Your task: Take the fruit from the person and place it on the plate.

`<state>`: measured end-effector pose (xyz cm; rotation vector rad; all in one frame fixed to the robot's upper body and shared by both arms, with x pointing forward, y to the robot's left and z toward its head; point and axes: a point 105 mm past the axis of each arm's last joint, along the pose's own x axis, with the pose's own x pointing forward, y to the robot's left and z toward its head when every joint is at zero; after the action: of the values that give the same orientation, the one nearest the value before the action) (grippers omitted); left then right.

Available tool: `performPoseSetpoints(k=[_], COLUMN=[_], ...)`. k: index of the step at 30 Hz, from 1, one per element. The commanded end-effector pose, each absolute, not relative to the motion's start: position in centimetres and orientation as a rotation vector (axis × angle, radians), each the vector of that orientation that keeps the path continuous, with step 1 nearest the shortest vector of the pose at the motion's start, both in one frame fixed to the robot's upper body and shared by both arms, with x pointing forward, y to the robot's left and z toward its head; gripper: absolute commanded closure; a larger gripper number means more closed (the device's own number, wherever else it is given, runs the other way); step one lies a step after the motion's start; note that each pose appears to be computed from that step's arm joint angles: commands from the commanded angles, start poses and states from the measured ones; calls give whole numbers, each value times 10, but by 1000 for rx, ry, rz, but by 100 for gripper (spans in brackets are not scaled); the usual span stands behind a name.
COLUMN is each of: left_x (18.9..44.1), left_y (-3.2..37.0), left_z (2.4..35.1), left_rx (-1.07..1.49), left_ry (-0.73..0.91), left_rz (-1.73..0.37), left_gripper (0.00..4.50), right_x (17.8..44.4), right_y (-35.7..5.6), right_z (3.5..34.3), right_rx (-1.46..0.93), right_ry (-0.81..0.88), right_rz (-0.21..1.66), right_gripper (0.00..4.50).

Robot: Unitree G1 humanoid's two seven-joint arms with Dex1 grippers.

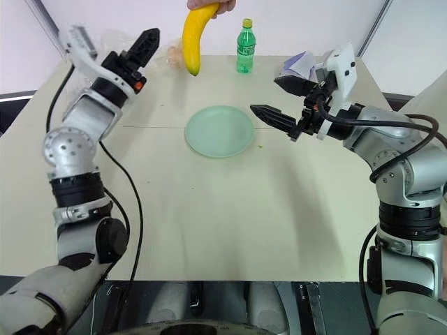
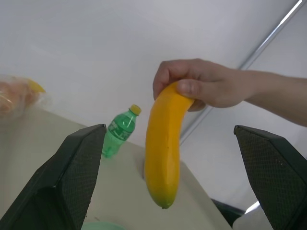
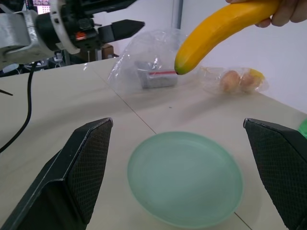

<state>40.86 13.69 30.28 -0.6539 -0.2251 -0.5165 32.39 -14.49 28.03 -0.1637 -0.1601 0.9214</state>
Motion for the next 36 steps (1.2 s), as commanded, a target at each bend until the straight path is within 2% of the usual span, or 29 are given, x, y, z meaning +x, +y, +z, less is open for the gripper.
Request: performPoseSetpoints(k=[1, 12, 25, 28, 33, 34, 36], left_x=[416, 443, 450, 451, 453, 453, 453], left_y=[127, 105, 96, 96, 98, 98, 100], left_z=[314, 318, 325, 328, 330, 329, 329], left_rx=[-639, -551, -510, -506, -510, -510, -511], left_ry=[-242, -169, -186, -193, -197, -196, -196], left_rz=[-563, -639, -674, -674, -671, -669, -667], left_gripper=[4, 4, 4, 85, 331, 357, 358], right_x=[317, 314, 312, 313, 313, 313, 313], right_y=[-143, -144, -146, -148, -148, -148, -148], right_z=[291, 287, 284, 283, 283, 284, 283], right_rx=[-184, -183, -181, -182, -186, -186, -187], right_ry=[-218, -220, -225, -226, -226, -227, -227], right_rz=[922, 904, 879, 871, 864, 864, 863], right_gripper=[0, 0, 0, 0, 0, 0, 0])
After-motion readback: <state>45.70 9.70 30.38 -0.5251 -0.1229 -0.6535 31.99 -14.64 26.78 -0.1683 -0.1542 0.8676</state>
